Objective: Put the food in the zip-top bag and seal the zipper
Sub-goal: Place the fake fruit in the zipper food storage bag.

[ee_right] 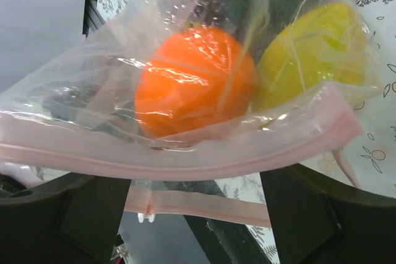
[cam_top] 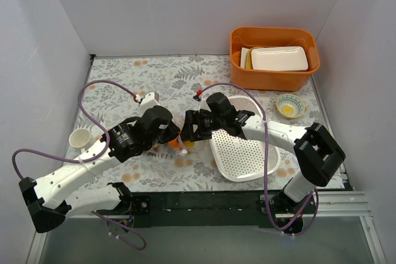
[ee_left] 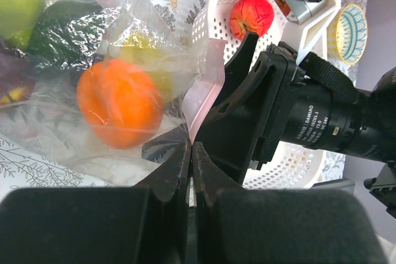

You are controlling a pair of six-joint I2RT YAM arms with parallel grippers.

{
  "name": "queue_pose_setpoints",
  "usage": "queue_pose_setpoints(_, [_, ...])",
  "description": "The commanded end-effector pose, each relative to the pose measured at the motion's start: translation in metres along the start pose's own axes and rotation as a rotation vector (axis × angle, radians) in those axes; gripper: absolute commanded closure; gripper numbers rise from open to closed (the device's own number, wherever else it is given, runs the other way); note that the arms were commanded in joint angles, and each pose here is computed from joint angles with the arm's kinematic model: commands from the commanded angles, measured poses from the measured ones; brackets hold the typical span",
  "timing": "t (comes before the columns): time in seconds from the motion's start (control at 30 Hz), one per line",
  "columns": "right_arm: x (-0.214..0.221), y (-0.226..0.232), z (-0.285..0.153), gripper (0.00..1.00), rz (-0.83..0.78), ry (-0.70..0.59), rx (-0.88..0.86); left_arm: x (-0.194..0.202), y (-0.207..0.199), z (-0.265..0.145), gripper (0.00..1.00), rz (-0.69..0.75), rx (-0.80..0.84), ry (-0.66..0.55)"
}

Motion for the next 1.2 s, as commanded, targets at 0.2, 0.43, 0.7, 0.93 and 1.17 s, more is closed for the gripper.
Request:
queue_pose_setpoints(0.2, [-0.022, 0.027, -0.017, 0.13, -0.094, -0.101, -0.038, -0.02, 0.003, -0.016, 1.0, -0.067, 0.013, -0.094])
queue_pose_setpoints(0.43, [-0.035, 0.021, -0.049, 0.49, -0.111, -0.212, 0.069, -0.034, 0.015, -0.035, 0.98, -0.14, 0.015, -0.182])
queue_pose_setpoints(0.7, [-0.041, -0.022, -0.083, 0.48, -0.045, -0.31, 0.29, -0.026, 0.02, -0.032, 0.96, -0.141, -0.002, -0.152])
queue_pose_setpoints(0.93, [-0.041, -0.088, -0.114, 0.19, 0.037, -0.334, 0.572, -0.017, 0.014, -0.022, 0.97, -0.11, -0.001, -0.095])
queue_pose_setpoints(1.17, [-0.034, -0.096, -0.143, 0.02, 0.05, -0.417, 0.523, -0.008, 0.012, -0.016, 0.98, -0.074, 0.005, -0.048])
Point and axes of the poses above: each gripper's point midway between its finger pads, its own z axis out along the fingers, its own y axis along the line the jaws close on, x = y × z, the point moved 4 cm from there along -z, back along the fingers, and after that the axes turned 3 degrees about z, right-handed, at the moved point
